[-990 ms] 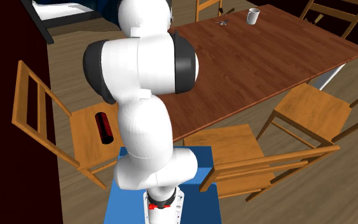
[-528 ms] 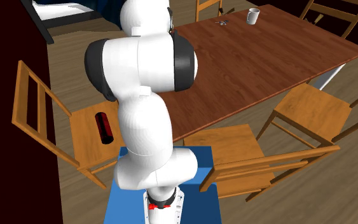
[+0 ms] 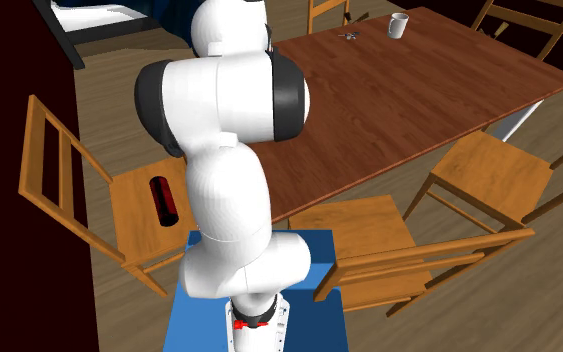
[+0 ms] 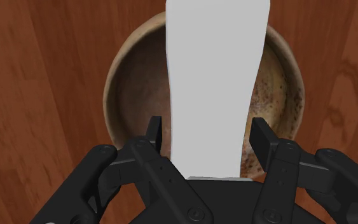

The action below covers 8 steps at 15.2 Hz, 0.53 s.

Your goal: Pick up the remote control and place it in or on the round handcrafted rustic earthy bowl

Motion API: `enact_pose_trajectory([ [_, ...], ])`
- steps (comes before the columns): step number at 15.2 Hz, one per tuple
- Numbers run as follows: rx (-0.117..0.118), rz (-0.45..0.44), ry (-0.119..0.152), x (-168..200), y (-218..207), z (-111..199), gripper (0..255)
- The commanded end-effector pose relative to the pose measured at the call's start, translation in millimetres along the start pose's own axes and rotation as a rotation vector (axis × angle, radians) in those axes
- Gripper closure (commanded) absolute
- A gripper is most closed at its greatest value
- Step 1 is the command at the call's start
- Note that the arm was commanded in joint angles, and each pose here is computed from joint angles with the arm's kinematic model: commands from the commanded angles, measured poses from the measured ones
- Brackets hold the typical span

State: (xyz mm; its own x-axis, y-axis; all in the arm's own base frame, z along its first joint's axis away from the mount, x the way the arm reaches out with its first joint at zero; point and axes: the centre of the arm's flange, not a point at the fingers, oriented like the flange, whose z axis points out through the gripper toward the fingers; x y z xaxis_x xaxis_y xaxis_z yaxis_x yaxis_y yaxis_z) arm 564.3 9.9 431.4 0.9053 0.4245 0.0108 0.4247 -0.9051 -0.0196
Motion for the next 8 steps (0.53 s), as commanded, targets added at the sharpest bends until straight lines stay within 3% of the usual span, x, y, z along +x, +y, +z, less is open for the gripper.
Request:
enact_pose_trajectory([
  [1, 0.0, 0.0, 0.0, 0.0, -0.1, 0.4, 255],
  [4, 0.0, 0.0, 0.0, 0.0, -0.1, 0.4, 255],
  [5, 0.0, 0.0, 0.0, -0.1, -0.1, 0.4, 0],
  [8, 0.0, 0.0, 0.0, -0.1, -0.1, 0.4, 0],
])
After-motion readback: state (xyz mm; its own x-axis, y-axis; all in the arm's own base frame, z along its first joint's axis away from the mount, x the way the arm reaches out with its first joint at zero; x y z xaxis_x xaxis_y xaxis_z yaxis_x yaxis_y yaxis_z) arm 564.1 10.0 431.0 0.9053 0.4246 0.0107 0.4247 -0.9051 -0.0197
